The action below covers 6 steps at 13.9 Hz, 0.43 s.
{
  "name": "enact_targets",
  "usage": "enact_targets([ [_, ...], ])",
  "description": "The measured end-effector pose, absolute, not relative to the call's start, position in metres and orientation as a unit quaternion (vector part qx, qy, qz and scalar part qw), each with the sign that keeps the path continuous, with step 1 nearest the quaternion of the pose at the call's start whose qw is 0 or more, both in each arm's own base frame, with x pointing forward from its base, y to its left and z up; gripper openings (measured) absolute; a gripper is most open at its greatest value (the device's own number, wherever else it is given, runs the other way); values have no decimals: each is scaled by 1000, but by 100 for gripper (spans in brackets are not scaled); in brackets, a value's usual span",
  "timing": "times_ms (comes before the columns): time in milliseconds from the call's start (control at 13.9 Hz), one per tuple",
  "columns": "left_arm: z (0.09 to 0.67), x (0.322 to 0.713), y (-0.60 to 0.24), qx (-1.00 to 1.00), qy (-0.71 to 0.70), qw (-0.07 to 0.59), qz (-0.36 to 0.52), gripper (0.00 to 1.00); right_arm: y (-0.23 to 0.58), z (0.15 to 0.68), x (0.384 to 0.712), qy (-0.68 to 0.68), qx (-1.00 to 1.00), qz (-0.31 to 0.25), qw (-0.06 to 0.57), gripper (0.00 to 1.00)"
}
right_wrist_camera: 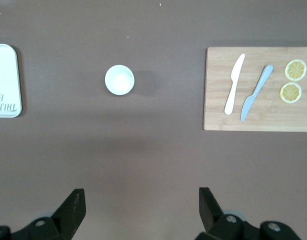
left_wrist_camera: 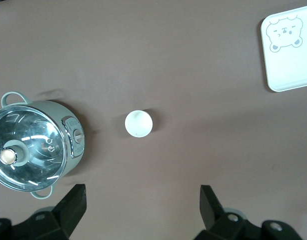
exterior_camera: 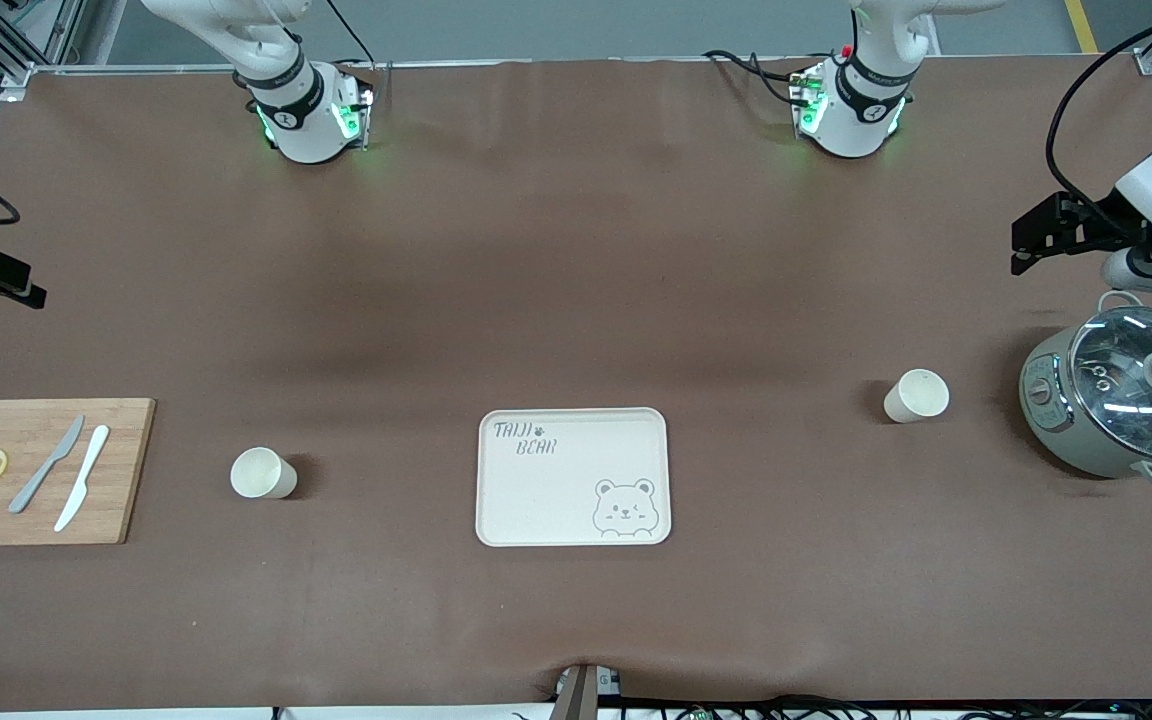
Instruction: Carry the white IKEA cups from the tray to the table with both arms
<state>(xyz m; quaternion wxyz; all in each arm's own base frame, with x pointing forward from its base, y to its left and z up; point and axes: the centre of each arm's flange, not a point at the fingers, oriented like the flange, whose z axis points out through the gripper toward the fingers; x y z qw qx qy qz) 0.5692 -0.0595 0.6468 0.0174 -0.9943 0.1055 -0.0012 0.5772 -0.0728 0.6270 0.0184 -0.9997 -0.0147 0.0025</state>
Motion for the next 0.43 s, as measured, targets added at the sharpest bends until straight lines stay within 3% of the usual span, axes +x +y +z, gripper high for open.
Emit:
enact_targets([
  [431,647,570,-53,-995,100,17,-4,100,-76,636,574,-12,-1000,-8,14,100],
])
